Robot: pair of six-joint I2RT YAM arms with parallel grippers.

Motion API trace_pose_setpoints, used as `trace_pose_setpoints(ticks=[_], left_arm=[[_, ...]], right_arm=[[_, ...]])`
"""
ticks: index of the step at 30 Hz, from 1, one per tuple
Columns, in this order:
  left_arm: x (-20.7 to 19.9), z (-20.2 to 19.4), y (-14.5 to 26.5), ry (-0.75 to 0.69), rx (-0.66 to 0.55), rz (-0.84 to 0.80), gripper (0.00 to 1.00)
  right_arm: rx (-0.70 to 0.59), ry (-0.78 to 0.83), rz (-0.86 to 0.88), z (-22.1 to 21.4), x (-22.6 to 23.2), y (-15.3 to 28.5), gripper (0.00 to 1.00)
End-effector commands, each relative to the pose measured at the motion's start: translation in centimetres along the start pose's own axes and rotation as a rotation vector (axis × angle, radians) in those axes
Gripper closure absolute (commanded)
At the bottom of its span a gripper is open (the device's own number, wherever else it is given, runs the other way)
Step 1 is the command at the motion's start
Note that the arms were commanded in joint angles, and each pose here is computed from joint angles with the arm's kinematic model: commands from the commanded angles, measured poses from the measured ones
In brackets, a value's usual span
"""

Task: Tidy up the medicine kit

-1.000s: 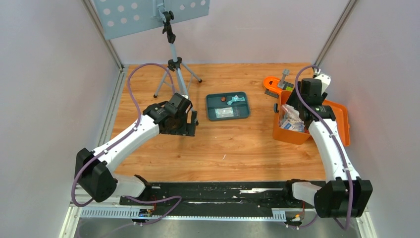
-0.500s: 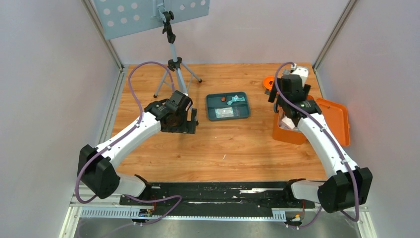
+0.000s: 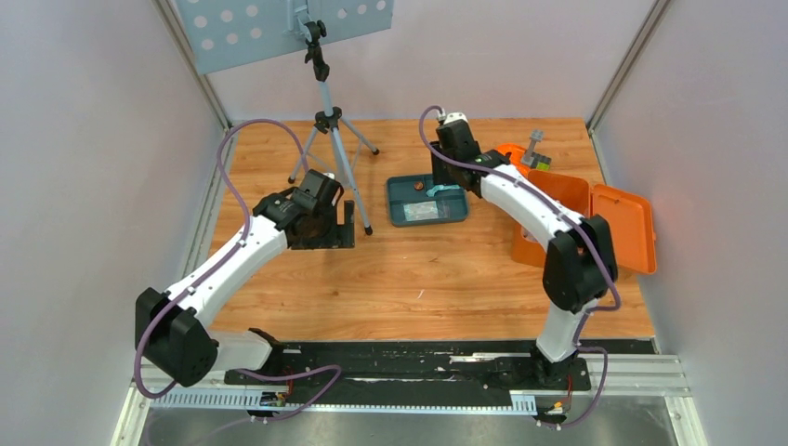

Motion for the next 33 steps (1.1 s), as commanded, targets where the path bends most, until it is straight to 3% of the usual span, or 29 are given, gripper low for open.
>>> trace_pose_setpoints(ticks=[1,10,17,28,33], left_arm=[[-0.1,-0.1,0.3,0.019,-0.013,-0.031,0.0],[0.1,-0.6,0.2,0.028,-0.003,-0.053,0.0],[0.4,-1.0,0.3,0.026,-0.003,-0.054,0.0],[0.5,-1.4,0.1,0.024,0.0,-0.065,0.0],[0.6,-1.6,0.1,0.024,0.005,-0.071,0.0]], right_arm=[[0.016,-0.025,0.093,1.2,1.9,-3.5,0.62],[0.117,-0.041,0.112,0.2,3.7,-9.3,0.59],[0.192,-0.043,0.147,-2.0,4.7,-12.1,0.65],[0.238,-0.028,0.132,-3.5,4.6,-13.0,0.84],[0.252,0.0,0.136,-4.0,4.6,-13.2,0.86]])
Point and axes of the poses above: each gripper's point midway between its finger pads, its own y axis back along the fingers, its own x axis along the line the jaws close on, z = x × y, the point moved 8 cm from there along y, back along the fingers, and after that the axes turned 11 degrees about y, right-handed, at the moved point
